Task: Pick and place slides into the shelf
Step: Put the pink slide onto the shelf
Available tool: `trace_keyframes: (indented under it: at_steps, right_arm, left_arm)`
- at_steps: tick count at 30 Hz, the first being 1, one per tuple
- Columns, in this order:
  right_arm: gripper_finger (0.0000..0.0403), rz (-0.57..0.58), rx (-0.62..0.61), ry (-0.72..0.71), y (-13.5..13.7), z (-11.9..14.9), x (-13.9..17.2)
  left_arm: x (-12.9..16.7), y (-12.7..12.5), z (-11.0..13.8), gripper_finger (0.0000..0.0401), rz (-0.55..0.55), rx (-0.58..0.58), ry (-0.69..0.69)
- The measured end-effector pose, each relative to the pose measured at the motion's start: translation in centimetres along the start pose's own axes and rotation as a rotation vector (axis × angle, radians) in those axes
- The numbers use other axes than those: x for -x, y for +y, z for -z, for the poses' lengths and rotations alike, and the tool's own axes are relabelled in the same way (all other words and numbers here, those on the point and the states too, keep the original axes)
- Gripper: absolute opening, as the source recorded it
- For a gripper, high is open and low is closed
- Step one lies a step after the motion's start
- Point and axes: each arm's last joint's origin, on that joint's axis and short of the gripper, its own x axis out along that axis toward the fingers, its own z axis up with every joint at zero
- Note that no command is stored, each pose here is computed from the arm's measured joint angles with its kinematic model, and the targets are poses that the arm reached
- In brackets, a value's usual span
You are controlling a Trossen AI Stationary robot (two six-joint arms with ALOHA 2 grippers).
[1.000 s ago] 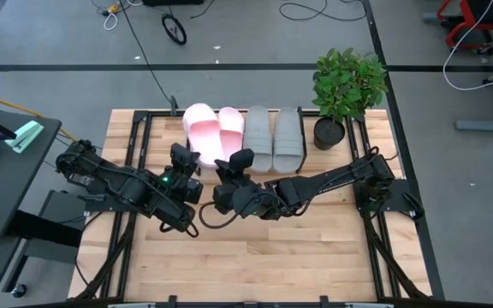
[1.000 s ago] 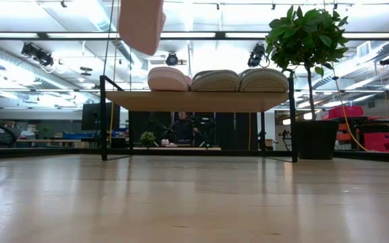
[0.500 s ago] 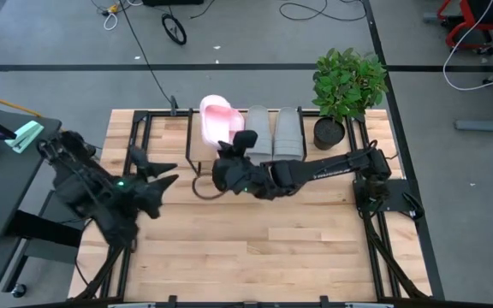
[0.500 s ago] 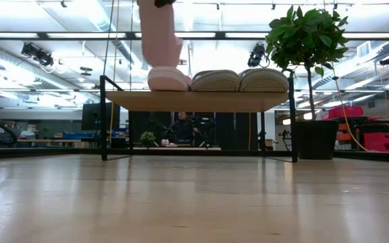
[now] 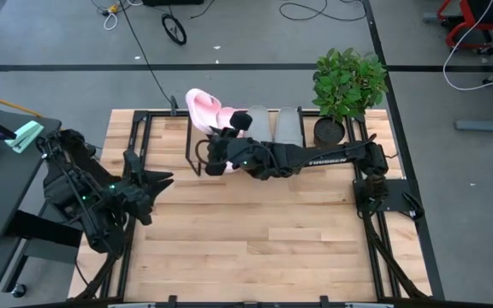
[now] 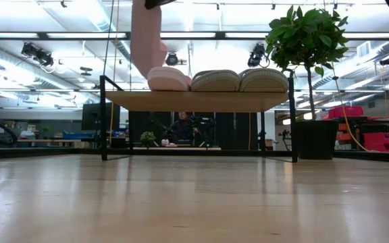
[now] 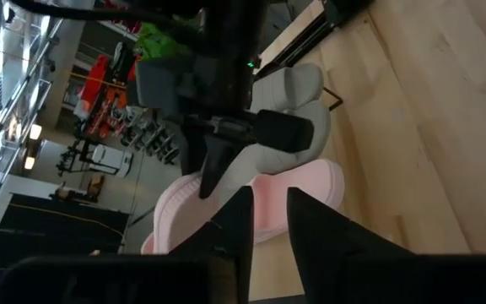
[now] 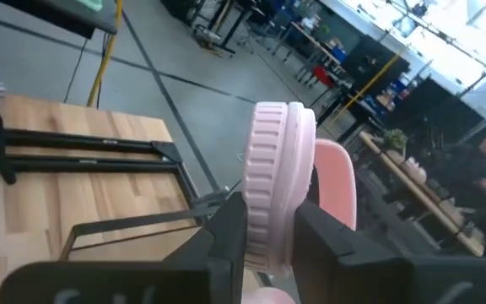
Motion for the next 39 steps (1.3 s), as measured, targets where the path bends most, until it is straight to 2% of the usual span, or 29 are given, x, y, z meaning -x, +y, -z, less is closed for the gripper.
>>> trace_keyframes:
  at_steps: [6,12,22,33,39]
  right_arm:
    - [0.0071,0.028,-0.022,-0.002,1.0,0.8,-1.7]
    - [0.0071,0.05,0.117,0.039,3.3,2.4,-3.2]
    - [0.0071,0.041,0.183,0.09,6.0,4.5,-4.8]
    - [0.0071,0.041,0.267,0.17,6.7,5.3,-4.1]
    - [0.0071,-0.014,0.288,0.211,7.4,6.1,-3.9]
  left_arm:
    - [0.0,0.0,0.0,0.0071,0.005,0.0,0.001]
    - [0.0,0.0,0.0,0.0077,0.006,0.005,0.001]
    - [0.0,0.0,0.0,0.0067,0.013,0.023,0.003]
    - [0.0,0.0,0.0,0.0072,0.014,0.025,0.003]
    - [0.0,0.0,0.0,0.0063,0.014,0.026,0.003]
